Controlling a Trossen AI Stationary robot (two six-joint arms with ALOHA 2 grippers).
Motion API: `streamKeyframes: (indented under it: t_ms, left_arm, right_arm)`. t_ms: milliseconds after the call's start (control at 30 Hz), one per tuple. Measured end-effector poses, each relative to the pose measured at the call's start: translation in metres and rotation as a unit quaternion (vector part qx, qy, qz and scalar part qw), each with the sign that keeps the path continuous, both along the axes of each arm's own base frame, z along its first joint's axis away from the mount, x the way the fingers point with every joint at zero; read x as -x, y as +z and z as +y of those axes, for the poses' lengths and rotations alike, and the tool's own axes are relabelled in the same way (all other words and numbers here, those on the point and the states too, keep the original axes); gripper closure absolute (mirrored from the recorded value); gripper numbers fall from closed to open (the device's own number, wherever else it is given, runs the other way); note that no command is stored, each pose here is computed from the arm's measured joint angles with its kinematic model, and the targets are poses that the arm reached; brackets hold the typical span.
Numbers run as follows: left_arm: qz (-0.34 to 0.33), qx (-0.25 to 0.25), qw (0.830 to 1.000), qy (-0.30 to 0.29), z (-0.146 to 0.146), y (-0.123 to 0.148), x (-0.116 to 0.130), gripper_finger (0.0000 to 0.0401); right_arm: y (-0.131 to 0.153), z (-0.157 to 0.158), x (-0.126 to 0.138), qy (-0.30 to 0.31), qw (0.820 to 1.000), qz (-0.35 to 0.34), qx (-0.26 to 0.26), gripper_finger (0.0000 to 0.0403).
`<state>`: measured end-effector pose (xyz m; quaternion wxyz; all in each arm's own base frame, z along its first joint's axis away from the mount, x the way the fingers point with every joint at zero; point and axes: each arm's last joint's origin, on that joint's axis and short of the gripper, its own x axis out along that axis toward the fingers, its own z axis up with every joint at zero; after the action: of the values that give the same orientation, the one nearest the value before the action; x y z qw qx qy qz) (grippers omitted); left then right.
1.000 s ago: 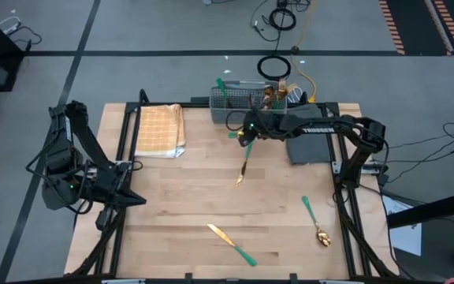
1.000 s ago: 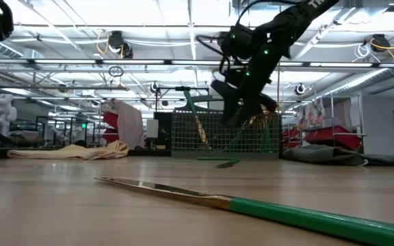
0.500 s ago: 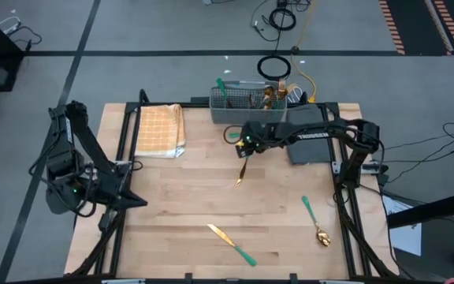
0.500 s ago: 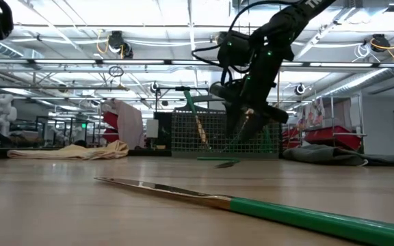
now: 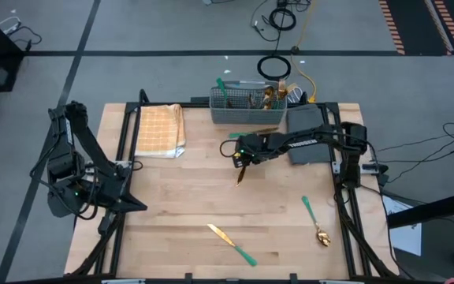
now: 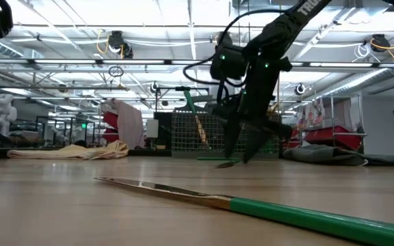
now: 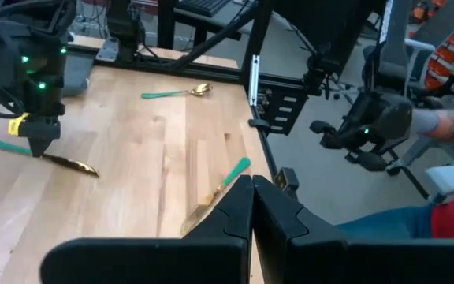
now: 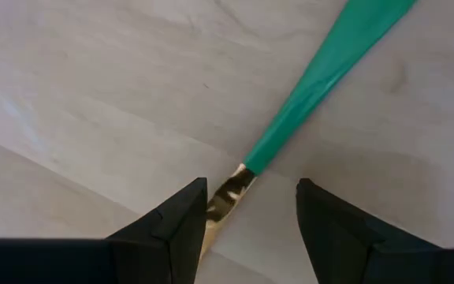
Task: Sort silverware
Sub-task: Put the knife into the middle left section of the dish rack
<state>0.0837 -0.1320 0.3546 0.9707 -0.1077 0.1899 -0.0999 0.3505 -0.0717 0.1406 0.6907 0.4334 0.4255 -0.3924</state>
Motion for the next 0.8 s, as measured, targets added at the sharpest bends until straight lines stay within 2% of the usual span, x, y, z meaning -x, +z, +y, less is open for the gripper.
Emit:
streamKeyframes:
  t_ms: [233,333,433,533,667,800]
  left_arm:
    - [0.005,-0.002,1.0,-0.002,-0.001,-0.001,0.0,0.0391]
    - [0.005,-0.002,1.0,-0.002,-0.001,-0.001,0.0,0.0391]
    - [0.005,-0.002,1.0,-0.002,-0.001,-0.001,0.0,0.0391]
    - [0.005,-0.002,1.0,-0.002,-0.001,-0.001,0.0,0.0391]
    - [0.005,-0.002,1.0,-0.002,-0.001,-0.001,0.0,0.0391]
    - [0.005,-0.002,1.0,-0.002,-0.001,-0.001,0.0,0.0391]
  right_arm:
    - [-0.008,-0.002,-0.004,-0.009,1.0,-0.001,-0.017,0.0222]
    - [-0.005,0.0,0.002,0.003,0.998,0.057,-0.034,0.0242]
    - [-0.004,0.004,0.015,0.012,0.989,0.139,-0.056,0.0272]
    - [-0.002,0.008,0.023,0.033,0.979,0.19,-0.063,0.0298]
    - [0.001,0.013,0.025,0.05,0.973,0.214,-0.064,0.0317]
    - [0.013,0.024,0.015,0.091,0.973,0.205,-0.055,0.032]
